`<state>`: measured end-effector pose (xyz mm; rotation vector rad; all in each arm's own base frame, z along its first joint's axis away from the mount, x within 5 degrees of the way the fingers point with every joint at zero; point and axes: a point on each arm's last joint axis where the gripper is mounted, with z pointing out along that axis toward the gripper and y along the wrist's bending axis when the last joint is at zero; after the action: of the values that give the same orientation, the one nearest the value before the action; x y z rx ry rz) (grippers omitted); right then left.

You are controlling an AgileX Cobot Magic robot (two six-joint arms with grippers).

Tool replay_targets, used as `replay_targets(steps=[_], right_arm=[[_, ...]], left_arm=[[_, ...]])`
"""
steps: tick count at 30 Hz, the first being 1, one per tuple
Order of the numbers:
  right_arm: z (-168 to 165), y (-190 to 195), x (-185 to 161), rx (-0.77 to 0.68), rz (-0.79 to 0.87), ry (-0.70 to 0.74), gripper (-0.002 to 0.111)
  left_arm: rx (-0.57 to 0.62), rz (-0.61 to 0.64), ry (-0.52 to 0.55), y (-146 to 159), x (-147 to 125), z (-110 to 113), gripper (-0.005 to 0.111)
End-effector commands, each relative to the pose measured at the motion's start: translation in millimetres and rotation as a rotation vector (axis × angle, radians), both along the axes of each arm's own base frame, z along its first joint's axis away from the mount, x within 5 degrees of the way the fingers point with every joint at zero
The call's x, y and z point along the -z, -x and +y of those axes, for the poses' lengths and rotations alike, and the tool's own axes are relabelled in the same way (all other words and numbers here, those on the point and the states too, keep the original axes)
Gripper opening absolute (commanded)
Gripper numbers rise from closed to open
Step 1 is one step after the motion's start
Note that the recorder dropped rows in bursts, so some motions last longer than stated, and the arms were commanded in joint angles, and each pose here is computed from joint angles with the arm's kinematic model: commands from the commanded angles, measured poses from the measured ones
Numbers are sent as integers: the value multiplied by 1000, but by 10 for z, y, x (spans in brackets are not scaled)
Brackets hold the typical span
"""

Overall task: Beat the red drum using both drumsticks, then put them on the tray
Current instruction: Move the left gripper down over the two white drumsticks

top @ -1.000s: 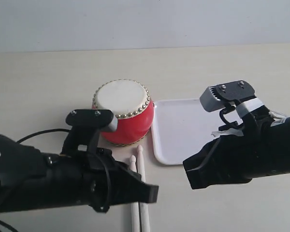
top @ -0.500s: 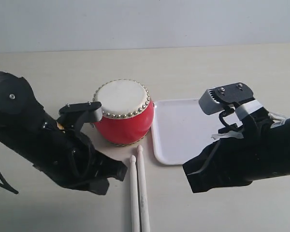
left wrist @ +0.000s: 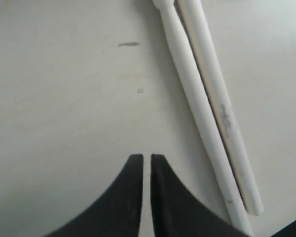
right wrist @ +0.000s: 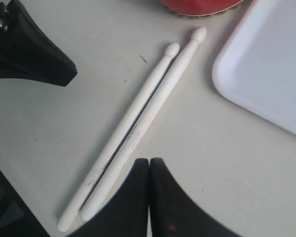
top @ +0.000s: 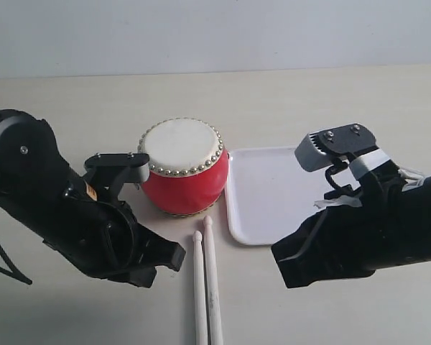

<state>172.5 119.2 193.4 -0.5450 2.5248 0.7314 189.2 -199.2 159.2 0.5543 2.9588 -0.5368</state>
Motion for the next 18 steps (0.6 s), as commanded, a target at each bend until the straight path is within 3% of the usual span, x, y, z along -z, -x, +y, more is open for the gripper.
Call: replay_targets(steps=[1,5,12,18], right_arm=[[-8,-35,-15,3,-40,19,0],[-20,-33,-5,-21,-56,48,0],[-39,-32,8,-56,-78,89,0],[-40,-32,9,-57,-78,90,0]], left_arm=[[-34,-6,45,-17,-32,-53,31],[-68,-3,70,-29,-34,-74,46],[-21,37,44,121,185,-285,44],[-58,35,39,160,339,-400,44]])
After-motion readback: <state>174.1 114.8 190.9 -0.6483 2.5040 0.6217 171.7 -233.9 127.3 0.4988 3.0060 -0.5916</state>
